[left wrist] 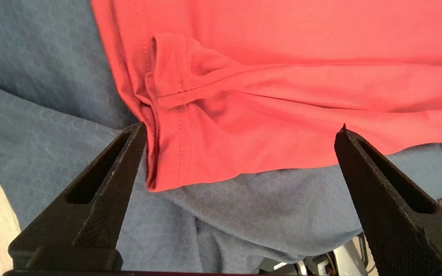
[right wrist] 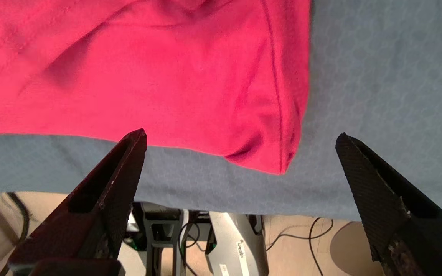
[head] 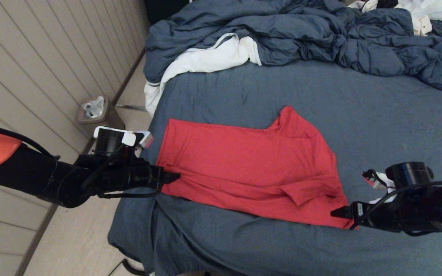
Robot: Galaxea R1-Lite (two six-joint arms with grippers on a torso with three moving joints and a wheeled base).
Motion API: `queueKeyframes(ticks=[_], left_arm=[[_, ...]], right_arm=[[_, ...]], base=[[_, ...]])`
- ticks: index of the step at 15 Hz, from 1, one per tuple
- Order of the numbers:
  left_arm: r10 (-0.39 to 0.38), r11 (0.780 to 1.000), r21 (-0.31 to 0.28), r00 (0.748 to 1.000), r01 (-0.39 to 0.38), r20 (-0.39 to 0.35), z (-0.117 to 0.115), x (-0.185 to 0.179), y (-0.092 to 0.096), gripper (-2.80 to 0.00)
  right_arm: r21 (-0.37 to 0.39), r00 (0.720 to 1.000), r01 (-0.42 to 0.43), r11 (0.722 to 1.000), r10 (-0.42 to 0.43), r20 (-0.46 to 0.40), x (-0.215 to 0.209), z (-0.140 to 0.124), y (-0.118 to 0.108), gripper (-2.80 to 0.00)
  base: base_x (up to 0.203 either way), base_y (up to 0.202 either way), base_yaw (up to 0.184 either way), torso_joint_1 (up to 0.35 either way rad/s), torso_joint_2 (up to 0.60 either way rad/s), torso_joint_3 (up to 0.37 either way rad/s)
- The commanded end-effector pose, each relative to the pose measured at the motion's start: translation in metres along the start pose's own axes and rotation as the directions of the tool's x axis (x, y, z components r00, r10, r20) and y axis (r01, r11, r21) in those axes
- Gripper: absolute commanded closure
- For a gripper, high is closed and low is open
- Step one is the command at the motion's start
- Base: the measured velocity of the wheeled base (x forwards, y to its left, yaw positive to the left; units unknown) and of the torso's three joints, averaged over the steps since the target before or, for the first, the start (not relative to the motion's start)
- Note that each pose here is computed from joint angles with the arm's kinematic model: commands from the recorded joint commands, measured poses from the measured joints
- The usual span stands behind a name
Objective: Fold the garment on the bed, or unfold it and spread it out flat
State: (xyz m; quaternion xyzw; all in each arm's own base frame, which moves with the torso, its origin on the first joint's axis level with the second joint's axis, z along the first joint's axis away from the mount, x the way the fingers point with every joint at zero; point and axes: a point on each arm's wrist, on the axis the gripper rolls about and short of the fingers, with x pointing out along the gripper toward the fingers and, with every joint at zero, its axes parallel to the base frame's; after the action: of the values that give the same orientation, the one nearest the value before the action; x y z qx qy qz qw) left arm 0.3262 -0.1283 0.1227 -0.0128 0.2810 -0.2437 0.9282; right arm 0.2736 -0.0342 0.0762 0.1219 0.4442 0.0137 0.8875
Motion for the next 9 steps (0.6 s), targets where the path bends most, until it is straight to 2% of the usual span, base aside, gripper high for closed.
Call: queueKeyframes(ticks=[1,4,5,8,9], left_arm=[[-0.004,1.0,0.001,1.0,0.004,0.007,0.001,-0.004,-0.001,-2.8],[-0.01,1.0,-0.001,1.0,0.01,-0.018,-0.005,0.002,-0.003,-2.8],[-0.011,1.0,-0.007,0.999,0.01,-0.05,-0.013,0.01,-0.001,-2.8],[-0.014,1.0,-0.012,0.998,0.013,-0.056,-0.016,0.013,-0.001,-2.8],[-0.015,1.0,-0.02,0.997,0.014,-0.077,-0.023,0.023,0.002,-2.8]], right_arm=[[-0.001,1.0,-0.008,1.0,0.008,-0.004,0.0,-0.002,0.0,-2.8],[0.0,1.0,-0.012,1.0,0.012,-0.004,-0.001,-0.002,0.0,-2.8],[0.0,1.0,-0.012,1.0,0.012,-0.004,-0.001,-0.002,0.0,-2.8],[0.0,1.0,-0.022,1.0,0.022,-0.008,-0.001,-0.004,0.0,-2.8],[0.0,1.0,-0.023,1.0,0.023,-0.006,-0.001,-0.003,0.0,-2.8]], base=[[0.0,0.0,0.0,0.0,0.0,0.0],[0.0,0.0,0.0,0.0,0.0,0.0],[0.0,0.0,0.0,0.0,0.0,0.0],[0.0,0.0,0.0,0.0,0.0,0.0],[0.0,0.0,0.0,0.0,0.0,0.0]])
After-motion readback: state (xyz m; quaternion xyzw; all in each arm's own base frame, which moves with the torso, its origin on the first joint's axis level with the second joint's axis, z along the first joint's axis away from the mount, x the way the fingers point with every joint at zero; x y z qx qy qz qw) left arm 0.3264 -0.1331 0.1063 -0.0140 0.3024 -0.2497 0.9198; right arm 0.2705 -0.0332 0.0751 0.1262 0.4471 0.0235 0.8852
